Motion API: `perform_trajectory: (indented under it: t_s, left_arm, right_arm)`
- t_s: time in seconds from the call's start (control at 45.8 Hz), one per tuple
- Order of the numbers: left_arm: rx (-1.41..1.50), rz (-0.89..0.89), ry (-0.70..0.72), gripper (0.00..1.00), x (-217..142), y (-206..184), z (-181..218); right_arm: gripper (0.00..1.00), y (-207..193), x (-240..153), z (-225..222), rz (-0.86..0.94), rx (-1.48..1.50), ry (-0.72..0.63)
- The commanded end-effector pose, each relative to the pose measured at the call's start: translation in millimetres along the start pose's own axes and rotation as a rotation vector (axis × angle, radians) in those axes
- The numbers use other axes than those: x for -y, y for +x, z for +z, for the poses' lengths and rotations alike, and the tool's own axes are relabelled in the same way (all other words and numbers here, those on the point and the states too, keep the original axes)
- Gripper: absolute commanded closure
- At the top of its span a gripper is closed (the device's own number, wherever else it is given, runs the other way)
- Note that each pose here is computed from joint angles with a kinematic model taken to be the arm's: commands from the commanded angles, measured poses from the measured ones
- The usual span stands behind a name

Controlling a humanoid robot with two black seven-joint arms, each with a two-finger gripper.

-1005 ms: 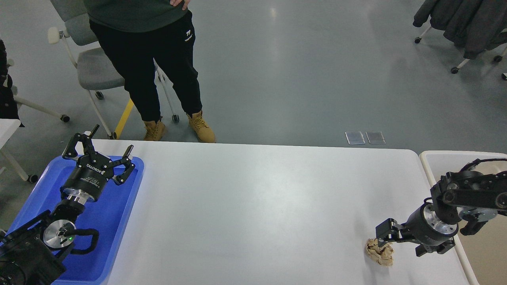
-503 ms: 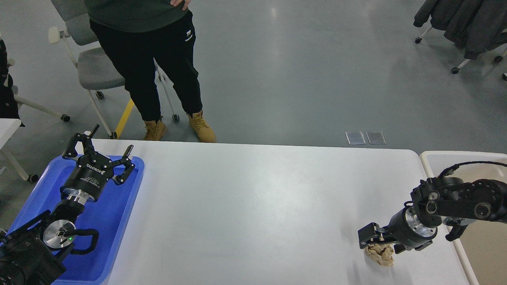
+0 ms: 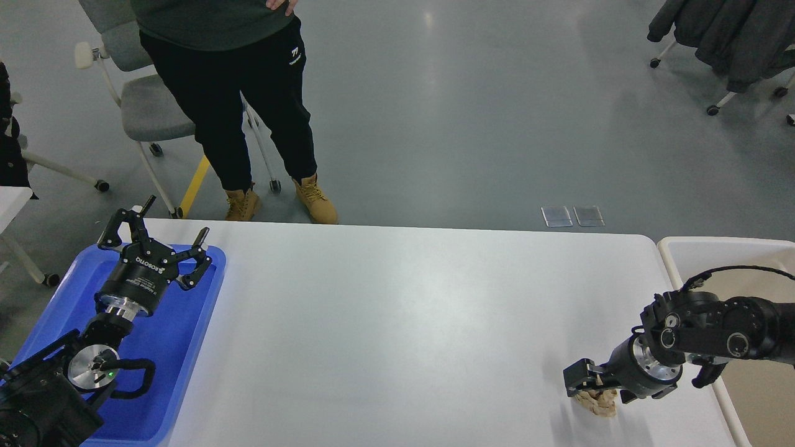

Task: Tidy desktop
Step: 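Close the right gripper on the paper ball, then lift the paper ball and carry it toward the beige bin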

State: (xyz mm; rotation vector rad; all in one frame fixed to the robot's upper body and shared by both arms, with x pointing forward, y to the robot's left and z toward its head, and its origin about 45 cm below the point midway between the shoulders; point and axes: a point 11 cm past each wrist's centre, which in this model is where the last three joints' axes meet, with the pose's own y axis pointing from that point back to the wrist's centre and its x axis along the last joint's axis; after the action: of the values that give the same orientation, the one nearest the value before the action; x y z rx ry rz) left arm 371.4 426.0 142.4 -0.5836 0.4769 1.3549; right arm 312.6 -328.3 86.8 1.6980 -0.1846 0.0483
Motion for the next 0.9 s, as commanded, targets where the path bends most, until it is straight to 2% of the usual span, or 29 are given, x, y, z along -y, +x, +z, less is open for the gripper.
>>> perform_trajectory:
  t_s: [0.0,0.066,0.153,0.262,0.328,0.656,0.874]
  left_arm:
    - [-0.001,0.000,0.000,0.01,0.1,-0.1,-0.2]
    - [-0.001,0.000,0.000,0.01,0.1,-0.1,-0.2]
    - [0.001,0.000,-0.001,0.01,-0.1,0.2,0.5]
    - [0.001,0.000,-0.001,0.01,-0.1,0.2,0.6]
    - [0.000,0.000,0.001,0.01,0.0,-0.1,-0.4]
    - [0.001,0.000,-0.001,0.01,-0.1,0.2,0.5]
    - [-0.001,0.000,0.000,0.01,0.1,-0.1,-0.1]
  right_arm:
    - [0.04,-2.6,12.8,8.3,0.028,-0.037,-0.035]
    - [0.07,-2.5,13.9,7.9,0.040,-0.044,-0.035]
    - [0.24,-0.6,14.1,10.9,0.065,-0.076,-0.051]
    - [0.76,1.0,12.6,11.3,0.069,-0.140,-0.068]
    - [1.00,1.7,10.9,12.1,0.069,-0.152,-0.072]
    - [1.00,9.6,2.7,12.6,0.083,-0.154,-0.076]
    - [1.00,32.6,-36.6,4.2,0.121,-0.191,-0.066]
